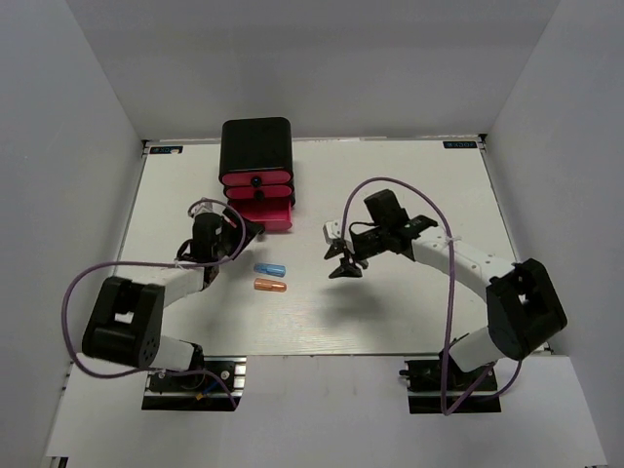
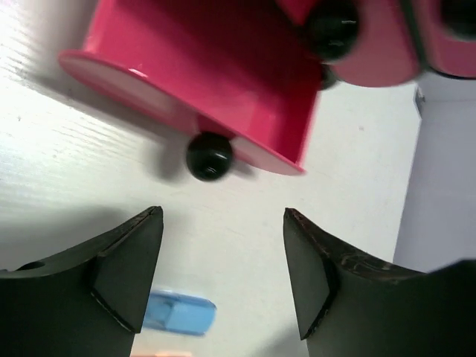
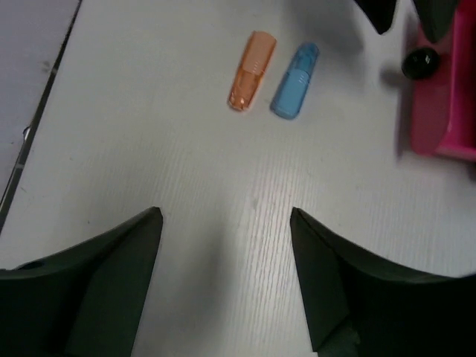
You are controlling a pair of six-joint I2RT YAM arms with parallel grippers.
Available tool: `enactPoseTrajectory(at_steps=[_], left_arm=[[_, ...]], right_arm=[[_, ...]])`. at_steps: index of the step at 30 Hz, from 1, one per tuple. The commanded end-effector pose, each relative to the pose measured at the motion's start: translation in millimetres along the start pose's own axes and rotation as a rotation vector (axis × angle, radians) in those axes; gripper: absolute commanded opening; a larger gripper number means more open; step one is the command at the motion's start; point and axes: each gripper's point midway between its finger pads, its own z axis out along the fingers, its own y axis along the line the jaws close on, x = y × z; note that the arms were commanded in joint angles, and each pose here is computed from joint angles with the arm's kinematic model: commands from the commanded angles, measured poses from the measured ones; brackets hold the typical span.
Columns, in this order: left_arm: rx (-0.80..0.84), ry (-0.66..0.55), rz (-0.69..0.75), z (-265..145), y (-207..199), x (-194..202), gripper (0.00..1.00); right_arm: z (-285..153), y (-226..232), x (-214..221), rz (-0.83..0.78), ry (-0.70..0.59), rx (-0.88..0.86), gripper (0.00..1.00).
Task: Sort the stationery into containers
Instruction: Open the drawer, then grab a piece of stationery with the right arm
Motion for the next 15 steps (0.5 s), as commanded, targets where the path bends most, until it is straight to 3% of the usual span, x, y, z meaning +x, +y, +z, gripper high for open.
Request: enactPoseTrajectory(at_steps=[1,2,3,6,8,9,10,12,15], left_arm=[[0.023,-0.015,0.090,-30,-17,-11,0.76],[-0.026,0.009,0.117,-38,-7,-4,0.76],[-0.037,0.005,0.117,-45,-7,-5,0.76],[-0.031,-0.022,0.118,-76,-6,-5,0.74],[-0.096,-0.022,0.085,-94,13,3,0.68],[-0.050,-0.068,0.078,-111,1,-5,0.64],[-0.087,-0.042,0.053,-119,13,4,0.55],[-0.052,-0.081,0.024,-139,9,2,0.48],[-0.064,-0.073,-0.024,-154,15,9,0.48]], right_arm=[[21,4,-29,-0.003,-0.056,-0.032,0.51],[27,-10,-28,-0.023,-0.041,0.015,0.35],[40,-5,-25,0.021,-0.032,-0.012,0.26],[67,-9,-28,0.052,-0.013,-0.021,0.28],[88,-11,-38,0.093,-0.009,-0.004,0.28],[96,-20,-33,0.099,0.005,0.032,0.29],[105,-25,-43,0.080,-0.003,0.054,0.32],[122,-37,-39,0.124,0.018,0.081,0.41],[139,-46,-30,0.154,0.062,0.126,0.49]])
